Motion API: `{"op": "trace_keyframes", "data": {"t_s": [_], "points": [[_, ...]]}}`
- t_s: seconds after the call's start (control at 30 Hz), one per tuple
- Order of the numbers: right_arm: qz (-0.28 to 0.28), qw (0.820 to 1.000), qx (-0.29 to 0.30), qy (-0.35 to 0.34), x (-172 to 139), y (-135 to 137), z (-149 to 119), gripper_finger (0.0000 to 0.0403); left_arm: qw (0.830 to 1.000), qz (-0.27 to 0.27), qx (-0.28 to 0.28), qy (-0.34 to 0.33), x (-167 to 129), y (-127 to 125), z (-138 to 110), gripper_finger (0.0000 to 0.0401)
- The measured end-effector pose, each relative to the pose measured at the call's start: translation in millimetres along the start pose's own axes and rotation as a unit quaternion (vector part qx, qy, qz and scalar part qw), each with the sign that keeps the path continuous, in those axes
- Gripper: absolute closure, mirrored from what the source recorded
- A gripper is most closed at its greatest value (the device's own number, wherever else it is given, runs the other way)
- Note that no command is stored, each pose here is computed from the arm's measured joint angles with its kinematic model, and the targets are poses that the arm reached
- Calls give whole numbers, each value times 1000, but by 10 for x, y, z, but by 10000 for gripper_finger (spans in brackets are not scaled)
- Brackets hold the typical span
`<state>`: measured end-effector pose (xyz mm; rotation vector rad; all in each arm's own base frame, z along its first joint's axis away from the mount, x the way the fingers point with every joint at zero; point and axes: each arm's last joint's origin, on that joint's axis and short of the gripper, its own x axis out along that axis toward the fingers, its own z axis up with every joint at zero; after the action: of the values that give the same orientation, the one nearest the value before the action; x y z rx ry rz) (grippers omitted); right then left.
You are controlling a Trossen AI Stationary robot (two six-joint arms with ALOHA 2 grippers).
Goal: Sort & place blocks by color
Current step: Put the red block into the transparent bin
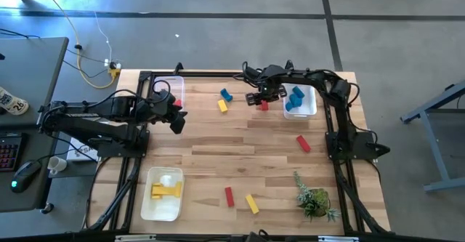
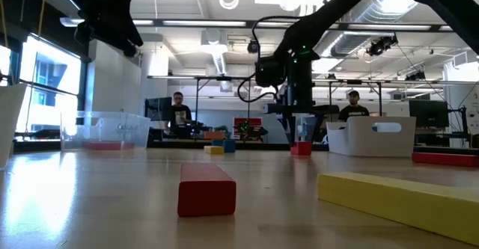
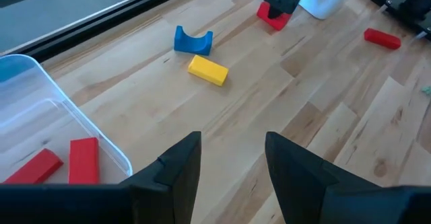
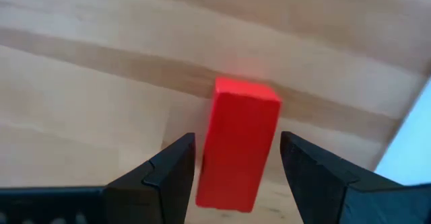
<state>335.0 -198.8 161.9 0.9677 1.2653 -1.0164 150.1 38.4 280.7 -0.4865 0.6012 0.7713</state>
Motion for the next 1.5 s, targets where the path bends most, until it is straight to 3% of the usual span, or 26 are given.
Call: {"op": "trace_keyframes", "data": {"t_s": [0.13,0.33,0.57,0.77,0.87,1.07,1.3,1.5], "points": [[8,1000,-15,12,38,-3,12,220,1000,8,-1,-7,0,3,6,249],[9,999,-39,5,31,-2,22,303,1000,16,-1,-15,0,7,12,249],[23,996,-83,9,29,11,24,305,999,19,-11,-34,4,4,47,249],[111,985,-131,4,-65,147,2,305,998,5,-29,-49,15,4,104,249],[171,974,-144,-15,-213,233,-1,305,998,0,-36,-51,22,14,124,249],[224,954,-191,-57,-538,444,-16,305,997,13,-47,-54,39,61,150,249],[272,916,-269,-122,-984,696,-28,305,998,-4,-24,-56,51,77,194,244],[311,876,-327,-172,-1365,825,-36,305,997,-43,14,-56,66,89,251,213]]}}
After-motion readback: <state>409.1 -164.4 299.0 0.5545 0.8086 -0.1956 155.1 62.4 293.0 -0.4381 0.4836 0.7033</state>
